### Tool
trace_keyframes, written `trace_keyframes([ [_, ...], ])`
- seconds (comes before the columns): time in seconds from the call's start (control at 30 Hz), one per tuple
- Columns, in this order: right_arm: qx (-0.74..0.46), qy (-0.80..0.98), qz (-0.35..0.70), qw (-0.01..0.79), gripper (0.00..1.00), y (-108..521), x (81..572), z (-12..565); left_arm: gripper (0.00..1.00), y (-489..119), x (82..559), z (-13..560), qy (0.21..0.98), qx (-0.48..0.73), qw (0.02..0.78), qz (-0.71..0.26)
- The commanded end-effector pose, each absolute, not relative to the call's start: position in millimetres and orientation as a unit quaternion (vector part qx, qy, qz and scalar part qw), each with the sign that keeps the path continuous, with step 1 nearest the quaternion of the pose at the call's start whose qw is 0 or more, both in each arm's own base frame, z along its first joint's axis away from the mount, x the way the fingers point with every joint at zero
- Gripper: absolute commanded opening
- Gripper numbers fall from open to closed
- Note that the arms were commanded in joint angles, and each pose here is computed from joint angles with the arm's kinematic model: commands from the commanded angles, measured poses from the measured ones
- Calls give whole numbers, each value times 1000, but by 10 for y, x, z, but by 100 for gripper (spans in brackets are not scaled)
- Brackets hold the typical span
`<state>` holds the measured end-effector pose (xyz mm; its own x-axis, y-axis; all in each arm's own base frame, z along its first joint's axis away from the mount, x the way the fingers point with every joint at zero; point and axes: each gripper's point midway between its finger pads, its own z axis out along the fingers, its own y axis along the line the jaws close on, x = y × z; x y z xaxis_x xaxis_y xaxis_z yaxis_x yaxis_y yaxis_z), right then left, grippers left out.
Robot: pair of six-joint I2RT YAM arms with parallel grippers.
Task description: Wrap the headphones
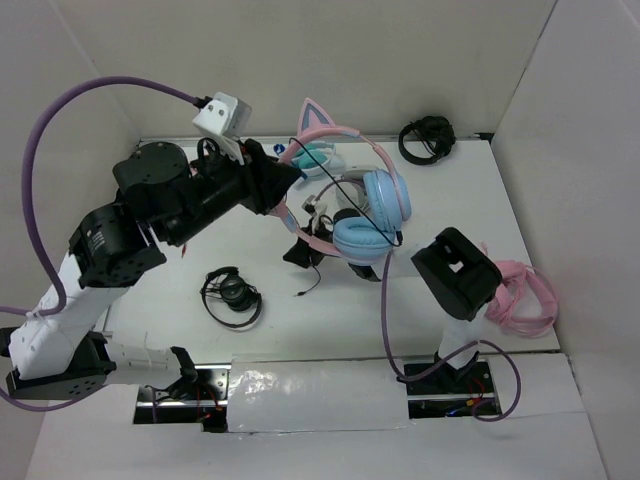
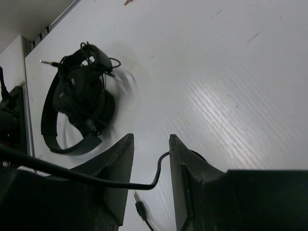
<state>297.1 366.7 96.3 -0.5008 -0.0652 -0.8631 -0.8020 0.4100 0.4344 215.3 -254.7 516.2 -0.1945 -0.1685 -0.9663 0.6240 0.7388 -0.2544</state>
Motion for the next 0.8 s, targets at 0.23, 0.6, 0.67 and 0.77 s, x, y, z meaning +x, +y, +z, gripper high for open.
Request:
trace_keyframes([
  [0.23,-276,727,446,442,44,4138,3354,1020,0,-2406,1959,5819,639,140,651,-384],
  [0.6,-281,765,383,435,52,4555,3400,818,0,-2366,1881,5964,626,144,655,-398],
  [0.67,-283,774,371,429,52,4563,3395,763,0,-2358,1855,5987,620,147,657,-402],
  [0.77,-273,785,348,434,52,4606,3418,706,0,-2354,1809,6044,612,154,658,-411],
])
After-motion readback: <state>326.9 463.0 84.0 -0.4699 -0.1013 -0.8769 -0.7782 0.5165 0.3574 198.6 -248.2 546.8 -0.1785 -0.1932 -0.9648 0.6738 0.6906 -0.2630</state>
